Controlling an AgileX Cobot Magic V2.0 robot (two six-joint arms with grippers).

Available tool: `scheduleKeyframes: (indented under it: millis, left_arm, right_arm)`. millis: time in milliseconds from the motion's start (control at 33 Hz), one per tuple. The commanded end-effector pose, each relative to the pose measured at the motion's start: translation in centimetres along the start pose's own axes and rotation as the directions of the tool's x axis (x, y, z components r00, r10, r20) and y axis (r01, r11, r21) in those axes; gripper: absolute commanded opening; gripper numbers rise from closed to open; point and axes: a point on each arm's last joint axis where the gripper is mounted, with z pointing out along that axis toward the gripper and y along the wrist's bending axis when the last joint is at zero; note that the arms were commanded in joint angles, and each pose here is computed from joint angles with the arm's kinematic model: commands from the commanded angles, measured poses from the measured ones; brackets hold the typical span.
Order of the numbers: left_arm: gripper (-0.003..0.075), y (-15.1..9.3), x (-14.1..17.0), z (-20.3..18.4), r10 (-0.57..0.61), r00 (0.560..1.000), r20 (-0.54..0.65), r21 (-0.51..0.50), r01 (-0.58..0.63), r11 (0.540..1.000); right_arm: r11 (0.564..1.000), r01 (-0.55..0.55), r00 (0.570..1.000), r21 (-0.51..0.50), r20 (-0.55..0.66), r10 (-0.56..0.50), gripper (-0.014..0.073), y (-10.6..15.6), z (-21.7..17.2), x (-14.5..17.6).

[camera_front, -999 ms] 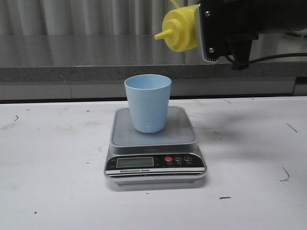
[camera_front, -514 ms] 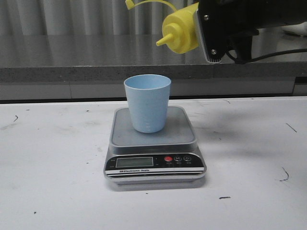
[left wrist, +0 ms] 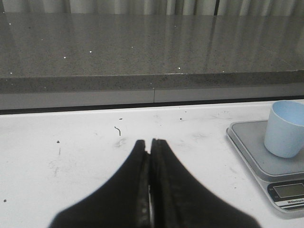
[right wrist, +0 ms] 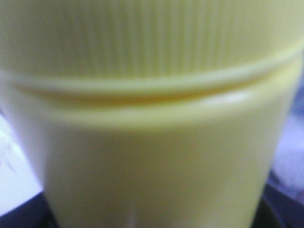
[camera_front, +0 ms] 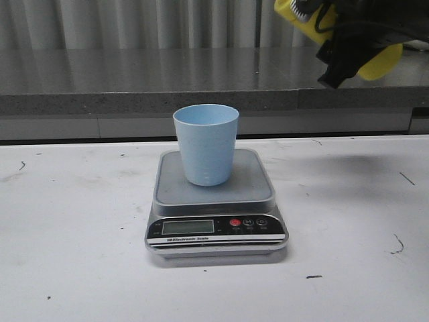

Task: Pour seasoning into cup on scale with both arms
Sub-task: 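Turn the bottle upright and lower it back with the right gripper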

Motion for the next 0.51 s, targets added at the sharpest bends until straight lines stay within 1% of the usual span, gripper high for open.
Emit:
scheduleKeyframes:
  millis: [0,30,61,91,151,242,303,393,454,484]
  left_arm:
    - [-0.002,-0.1,-1.5,-0.3,-0.02,0.995,0.098,0.006,0.019,1.0]
    - [-0.002,-0.1,-1.5,-0.3,-0.02,0.995,0.098,0.006,0.019,1.0]
    - [-0.002,-0.1,-1.5,-0.3,-0.02,0.995,0.098,0.006,0.019,1.0]
    - [-0.002,-0.1,-1.5,-0.3,-0.02,0.995,0.098,0.006,0.019,1.0]
    - [-0.002,-0.1,-1.5,-0.3,-0.02,0.995,0.098,0.006,0.019,1.0]
    - [-0.002,-0.1,-1.5,-0.3,-0.02,0.995,0.098,0.006,0.019,1.0]
    - [-0.002,-0.1,-1.5,-0.3,-0.02,0.995,0.098,0.006,0.019,1.0]
    - [-0.002,-0.1,-1.5,-0.3,-0.02,0.995,0.098,0.006,0.019,1.0]
    - [-0.002,-0.1,-1.5,-0.3,-0.02,0.995,0.098,0.006,0.019,1.0]
    - [-0.002,-0.1,-1.5,-0.3,-0.02,0.995,0.098,0.006,0.019,1.0]
  right_arm:
    - [0.895,-0.405,0.914,0.185,0.04,0.405,0.0083,-3.4,-0.8,-1.1]
    - [0.852,-0.485,0.872,0.197,0.033,0.489,0.0083,-3.4,-0.8,-0.9]
    - [0.817,-0.54,0.837,0.204,0.027,0.546,0.0083,-3.4,-0.8,-0.7]
    - [0.769,-0.605,0.788,0.209,0.02,0.615,0.0083,-3.3,-0.8,-0.5]
    - [0.701,-0.682,0.718,0.207,0.009,0.696,0.0083,-3.1,-0.8,-0.2]
    - [0.621,-0.764,0.629,0.176,-0.013,0.777,0.0083,-2.6,-0.8,-0.2]
    - [0.592,-0.791,0.595,0.152,-0.031,0.803,0.0083,-2.3,-0.7,-0.2]
    - [0.562,-0.818,0.56,0.124,-0.056,0.827,0.0083,-1.9,-0.7,-0.3]
    - [0.562,-0.821,0.558,0.103,-0.07,0.827,0.0083,-1.7,-0.7,-0.4]
    - [0.574,-0.815,0.569,0.085,-0.076,0.819,0.0083,-1.6,-0.7,-0.5]
